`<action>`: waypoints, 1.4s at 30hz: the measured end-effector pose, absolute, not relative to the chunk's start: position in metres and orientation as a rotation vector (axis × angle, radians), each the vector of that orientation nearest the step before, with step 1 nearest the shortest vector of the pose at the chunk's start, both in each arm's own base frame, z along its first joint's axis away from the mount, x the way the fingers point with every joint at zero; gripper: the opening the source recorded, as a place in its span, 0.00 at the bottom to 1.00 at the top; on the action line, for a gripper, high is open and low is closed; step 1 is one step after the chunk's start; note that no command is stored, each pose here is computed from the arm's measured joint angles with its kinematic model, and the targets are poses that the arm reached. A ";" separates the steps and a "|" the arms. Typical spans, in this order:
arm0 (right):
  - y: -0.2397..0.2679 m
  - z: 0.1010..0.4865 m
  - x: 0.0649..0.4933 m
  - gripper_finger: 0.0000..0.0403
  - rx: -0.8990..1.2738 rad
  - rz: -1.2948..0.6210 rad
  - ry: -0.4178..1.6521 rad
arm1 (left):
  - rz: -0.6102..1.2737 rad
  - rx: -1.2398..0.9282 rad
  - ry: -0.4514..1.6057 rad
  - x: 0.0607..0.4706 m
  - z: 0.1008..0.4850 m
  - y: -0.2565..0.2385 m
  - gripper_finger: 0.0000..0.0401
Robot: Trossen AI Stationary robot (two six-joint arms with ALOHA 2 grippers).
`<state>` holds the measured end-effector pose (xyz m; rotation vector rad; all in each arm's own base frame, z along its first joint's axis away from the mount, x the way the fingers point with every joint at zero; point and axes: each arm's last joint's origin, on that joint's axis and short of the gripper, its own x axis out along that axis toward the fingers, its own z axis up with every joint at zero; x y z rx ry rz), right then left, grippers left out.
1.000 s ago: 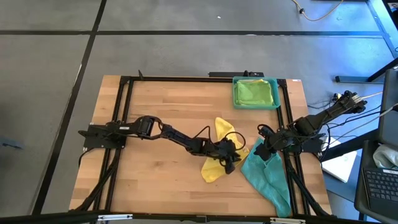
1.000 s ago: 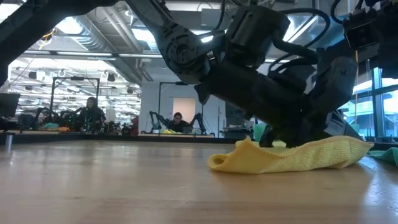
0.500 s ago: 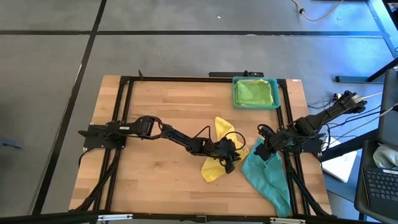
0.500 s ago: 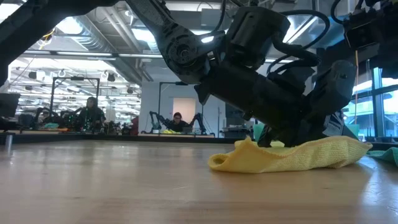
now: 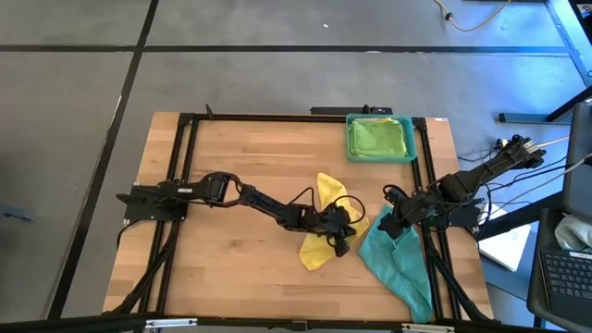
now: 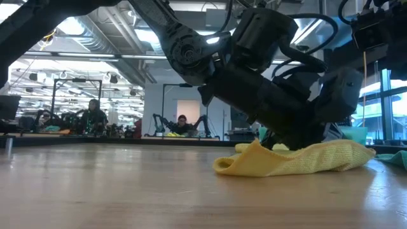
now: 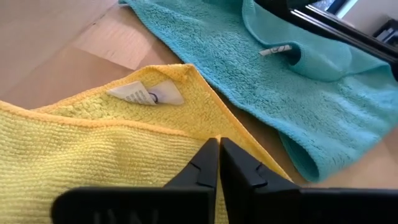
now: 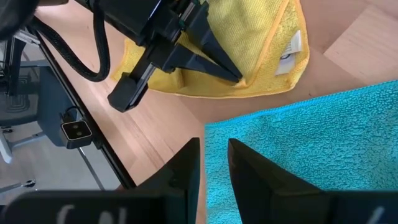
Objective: Fold microfiber towels
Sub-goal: Fold the yellow microfiber cloth
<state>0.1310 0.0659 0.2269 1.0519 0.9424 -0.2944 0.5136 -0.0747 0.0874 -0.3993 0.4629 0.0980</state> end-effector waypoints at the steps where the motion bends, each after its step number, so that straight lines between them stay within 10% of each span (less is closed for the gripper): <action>1: 0.066 0.227 0.131 0.21 1.052 -0.294 0.942 | 0.102 -0.414 0.461 0.514 0.088 -0.073 0.01; 23: 0.064 0.227 0.131 0.21 1.023 -0.327 0.908 | 0.059 -0.499 0.453 0.512 0.129 -0.064 0.00; 42: 0.067 0.224 0.134 0.21 1.034 -0.322 0.943 | 0.088 -0.487 0.413 0.517 0.095 -0.069 0.32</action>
